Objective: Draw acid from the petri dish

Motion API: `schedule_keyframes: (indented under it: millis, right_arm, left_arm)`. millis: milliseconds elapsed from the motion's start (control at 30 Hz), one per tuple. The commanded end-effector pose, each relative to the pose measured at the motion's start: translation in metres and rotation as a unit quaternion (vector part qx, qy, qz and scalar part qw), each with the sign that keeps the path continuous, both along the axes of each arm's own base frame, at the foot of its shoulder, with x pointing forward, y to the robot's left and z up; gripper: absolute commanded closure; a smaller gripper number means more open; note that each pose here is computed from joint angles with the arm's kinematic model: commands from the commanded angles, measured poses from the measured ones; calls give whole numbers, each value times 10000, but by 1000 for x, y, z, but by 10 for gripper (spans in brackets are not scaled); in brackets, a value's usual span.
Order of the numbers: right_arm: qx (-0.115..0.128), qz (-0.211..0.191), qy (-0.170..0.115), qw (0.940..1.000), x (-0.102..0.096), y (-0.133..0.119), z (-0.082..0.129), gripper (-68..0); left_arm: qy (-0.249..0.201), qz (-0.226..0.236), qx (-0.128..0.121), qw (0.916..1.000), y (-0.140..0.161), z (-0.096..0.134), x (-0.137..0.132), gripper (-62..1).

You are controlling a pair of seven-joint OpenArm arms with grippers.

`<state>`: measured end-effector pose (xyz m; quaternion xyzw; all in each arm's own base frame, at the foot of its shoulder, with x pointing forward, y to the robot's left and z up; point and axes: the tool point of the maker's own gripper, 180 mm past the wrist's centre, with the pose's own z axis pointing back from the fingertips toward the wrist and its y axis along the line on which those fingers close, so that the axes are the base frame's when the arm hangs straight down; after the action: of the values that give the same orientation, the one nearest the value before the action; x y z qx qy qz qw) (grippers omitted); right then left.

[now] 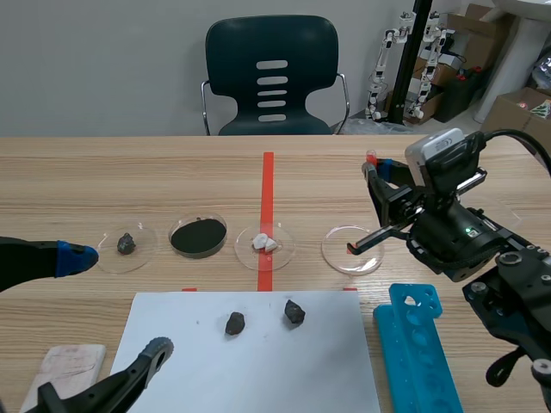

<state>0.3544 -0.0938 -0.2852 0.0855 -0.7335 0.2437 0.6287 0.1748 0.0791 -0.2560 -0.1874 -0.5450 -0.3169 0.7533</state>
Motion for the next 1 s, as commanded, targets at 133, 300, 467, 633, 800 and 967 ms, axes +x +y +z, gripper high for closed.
schedule_keyframes:
  millis: [133, 300, 467, 633, 800, 967]
  right_arm:
    - [124, 21, -281, 9995, 5, 0, 16, -22]
    - [142, 25, -301, 9994, 5, 0, 16, -22]
    - [87, 14, -177, 9998, 7, 4, 6, -22]
    - [161, 44, -264, 9995, 6, 5, 9, -22]
    - [214, 45, -368, 9991, 5, 7, 12, -22]
    - [236, 56, -333, 9992, 4, 11, 8, -22]
  left_arm:
    - [-93, 32, -120, 9999, -1, 6, 2, -623]
    - [-93, 32, -120, 9999, -1, 6, 2, -623]
    - [-93, 32, -120, 9999, -1, 6, 2, -623]
    - [-93, 32, -120, 9999, -1, 6, 2, -623]
    - [-93, 32, -120, 9999, -1, 6, 2, -623]
    - [-93, 32, -120, 9999, -1, 6, 2, -623]
